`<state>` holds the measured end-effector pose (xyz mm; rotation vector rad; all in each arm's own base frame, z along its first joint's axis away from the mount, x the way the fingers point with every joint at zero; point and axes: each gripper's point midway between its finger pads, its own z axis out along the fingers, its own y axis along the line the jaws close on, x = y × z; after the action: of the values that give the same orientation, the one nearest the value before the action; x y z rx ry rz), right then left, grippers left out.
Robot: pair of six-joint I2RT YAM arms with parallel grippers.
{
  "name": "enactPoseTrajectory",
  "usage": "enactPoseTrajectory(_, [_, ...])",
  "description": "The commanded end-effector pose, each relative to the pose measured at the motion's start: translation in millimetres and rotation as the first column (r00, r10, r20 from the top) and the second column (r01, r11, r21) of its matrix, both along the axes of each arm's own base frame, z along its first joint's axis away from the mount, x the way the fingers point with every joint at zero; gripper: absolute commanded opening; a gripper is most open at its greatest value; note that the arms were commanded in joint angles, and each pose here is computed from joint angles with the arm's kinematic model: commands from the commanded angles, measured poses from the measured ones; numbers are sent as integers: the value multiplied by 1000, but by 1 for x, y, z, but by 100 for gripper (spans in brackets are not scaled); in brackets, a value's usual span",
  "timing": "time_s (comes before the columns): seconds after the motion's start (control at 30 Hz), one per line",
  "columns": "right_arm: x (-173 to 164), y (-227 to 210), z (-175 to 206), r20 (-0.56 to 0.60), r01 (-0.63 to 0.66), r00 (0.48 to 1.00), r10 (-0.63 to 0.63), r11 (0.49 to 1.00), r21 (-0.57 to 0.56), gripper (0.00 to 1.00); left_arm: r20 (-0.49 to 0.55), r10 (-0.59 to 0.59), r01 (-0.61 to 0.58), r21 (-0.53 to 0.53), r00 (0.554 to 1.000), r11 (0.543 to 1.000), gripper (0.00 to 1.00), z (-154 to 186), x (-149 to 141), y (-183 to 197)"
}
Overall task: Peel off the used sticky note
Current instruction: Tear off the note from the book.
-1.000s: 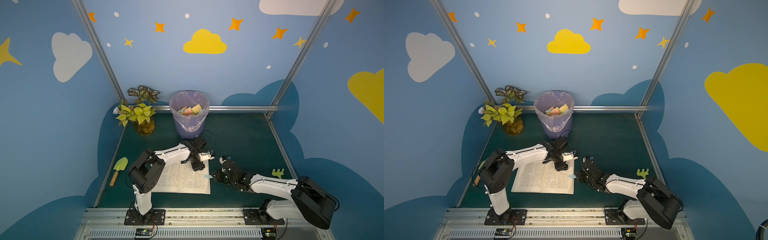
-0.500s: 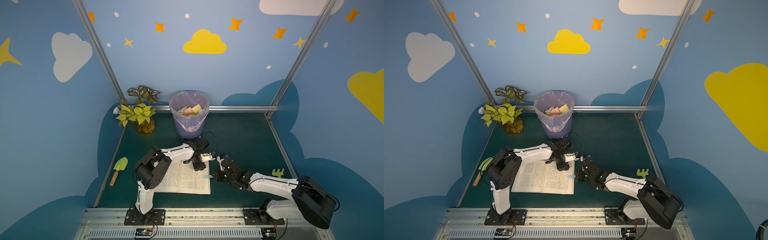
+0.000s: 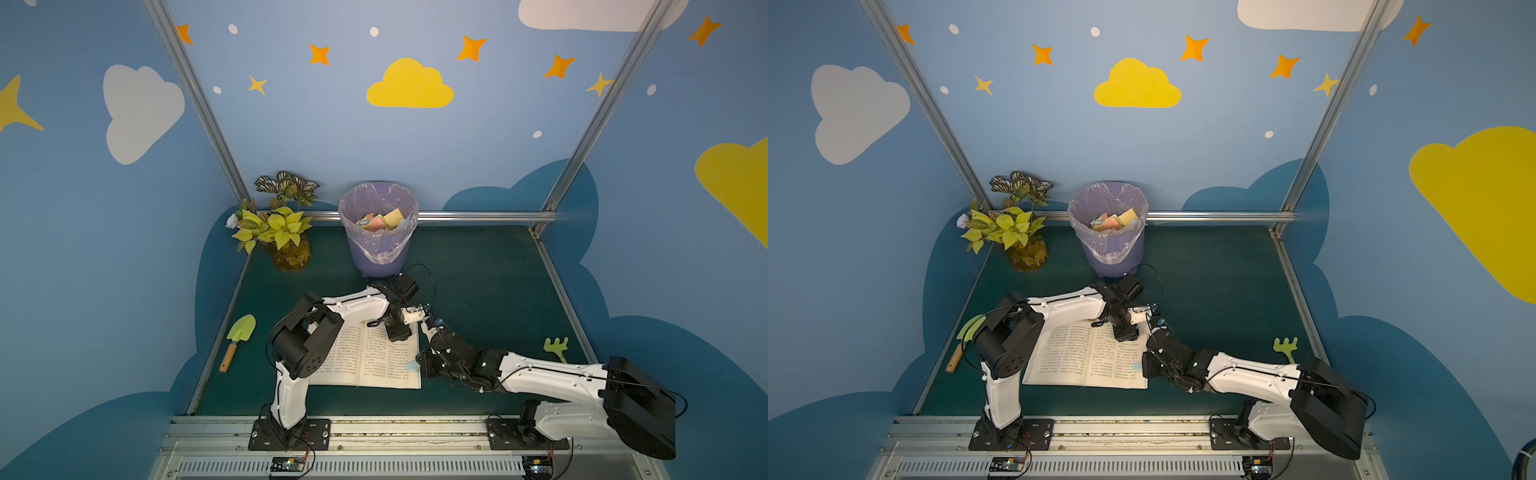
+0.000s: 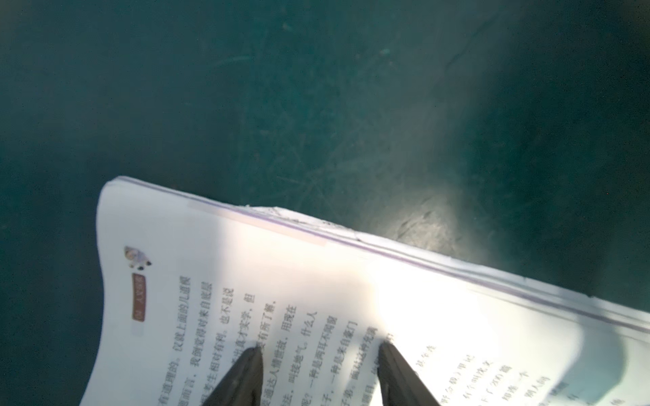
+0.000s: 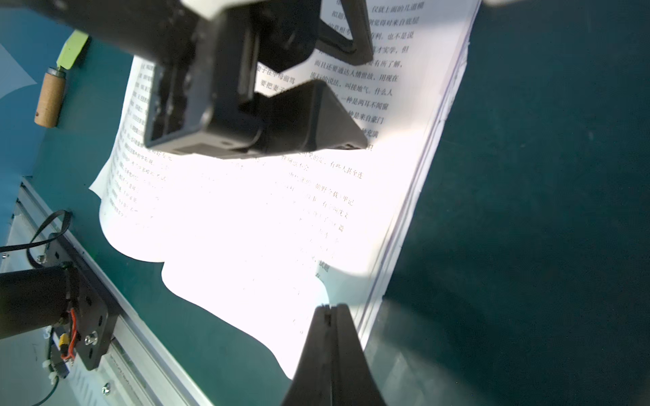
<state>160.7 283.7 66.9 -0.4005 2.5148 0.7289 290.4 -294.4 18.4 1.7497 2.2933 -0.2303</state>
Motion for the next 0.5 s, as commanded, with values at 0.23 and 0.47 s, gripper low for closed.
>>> enactPoseTrajectory(0.23, [-7,-22,46,105,17,994,-18,1000,2,0,-54,3,-7,-71,999,997,56,37,-17,7])
enactPoseTrajectory(0.47, [-1,-37,99,169,59,984,-60,998,15,0,-88,56,-77,-264,995,961,56,103,-30,37])
